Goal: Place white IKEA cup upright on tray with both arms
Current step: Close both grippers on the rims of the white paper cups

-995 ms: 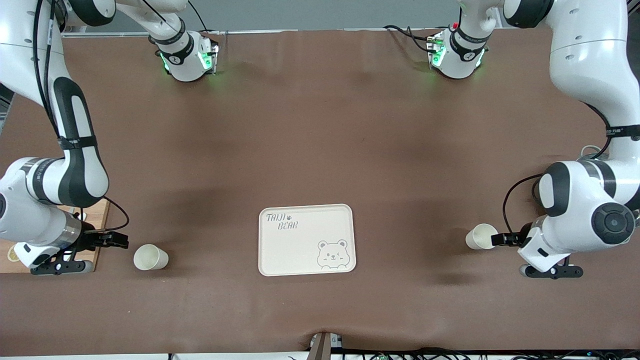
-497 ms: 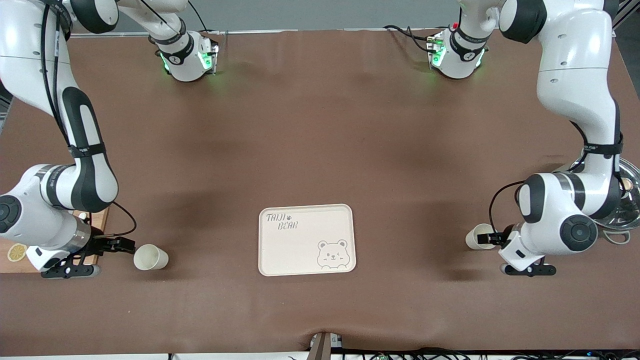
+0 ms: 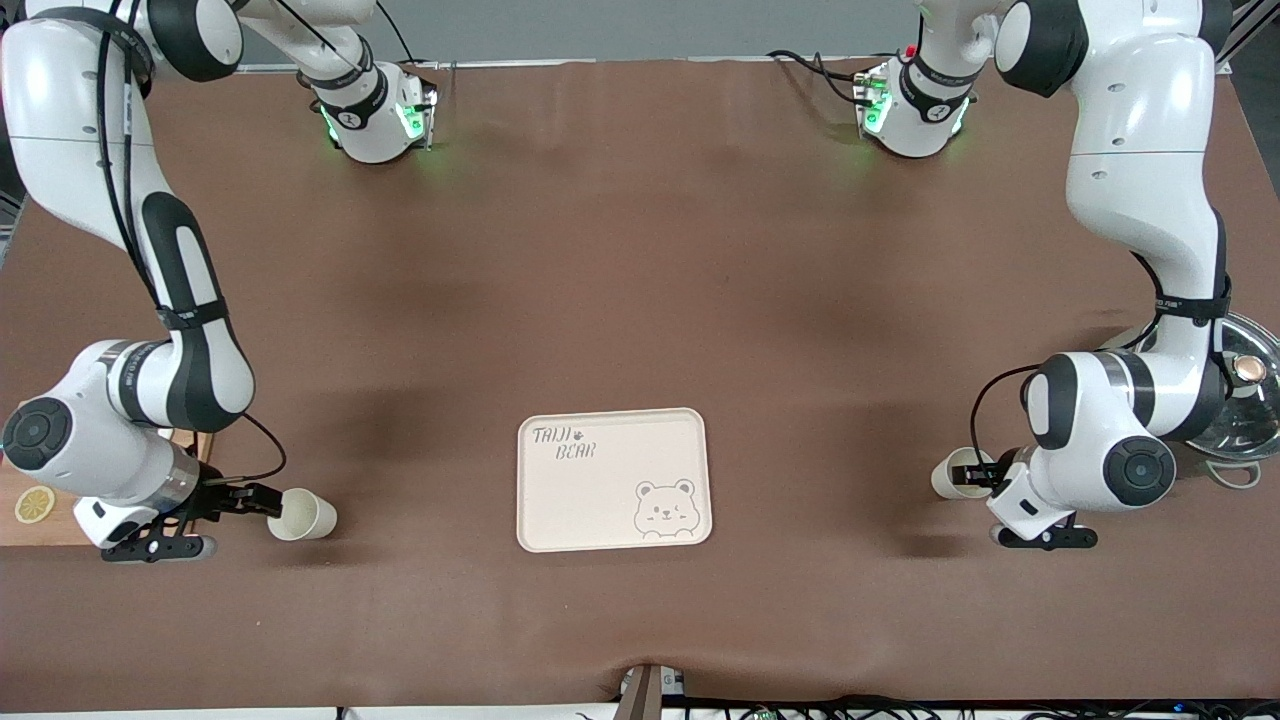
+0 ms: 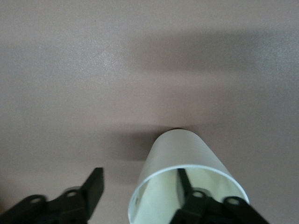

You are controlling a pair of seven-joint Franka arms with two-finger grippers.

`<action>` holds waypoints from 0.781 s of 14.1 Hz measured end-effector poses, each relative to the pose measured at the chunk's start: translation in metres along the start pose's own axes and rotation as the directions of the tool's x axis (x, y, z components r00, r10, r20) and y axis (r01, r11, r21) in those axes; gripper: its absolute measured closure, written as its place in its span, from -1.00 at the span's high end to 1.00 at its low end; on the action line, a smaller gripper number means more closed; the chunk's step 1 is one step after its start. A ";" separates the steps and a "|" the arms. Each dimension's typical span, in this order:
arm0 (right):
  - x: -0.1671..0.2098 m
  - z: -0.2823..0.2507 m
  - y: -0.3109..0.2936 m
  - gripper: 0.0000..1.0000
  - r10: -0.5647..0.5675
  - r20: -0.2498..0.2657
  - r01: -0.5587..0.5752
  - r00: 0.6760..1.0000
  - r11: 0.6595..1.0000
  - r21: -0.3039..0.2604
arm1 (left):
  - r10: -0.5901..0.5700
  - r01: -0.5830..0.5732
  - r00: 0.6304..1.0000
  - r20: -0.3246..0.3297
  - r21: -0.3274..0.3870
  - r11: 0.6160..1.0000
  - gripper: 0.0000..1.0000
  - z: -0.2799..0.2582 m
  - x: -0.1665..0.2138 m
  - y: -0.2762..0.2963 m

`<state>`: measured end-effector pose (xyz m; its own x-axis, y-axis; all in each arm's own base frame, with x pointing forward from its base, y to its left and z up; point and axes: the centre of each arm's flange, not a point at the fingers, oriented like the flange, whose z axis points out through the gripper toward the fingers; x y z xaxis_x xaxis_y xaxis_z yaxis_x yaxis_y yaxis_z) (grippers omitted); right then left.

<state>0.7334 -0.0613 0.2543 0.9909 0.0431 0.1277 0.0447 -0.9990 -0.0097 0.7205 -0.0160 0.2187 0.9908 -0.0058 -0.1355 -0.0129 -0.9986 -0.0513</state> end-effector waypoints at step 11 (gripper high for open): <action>-0.002 0.048 -0.033 1.00 -0.039 -0.014 0.039 0.999 0.999 0.006 | 0.006 -0.007 0.999 -0.052 -0.005 1.000 -0.91 -0.028 0.004 0.005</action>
<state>0.7362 -0.0280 0.2072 0.9865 0.0819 0.1419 0.0843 -0.9964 -0.0106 0.7279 -0.0221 0.2459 0.9963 -0.0148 -0.0845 -0.0187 -0.9988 -0.0455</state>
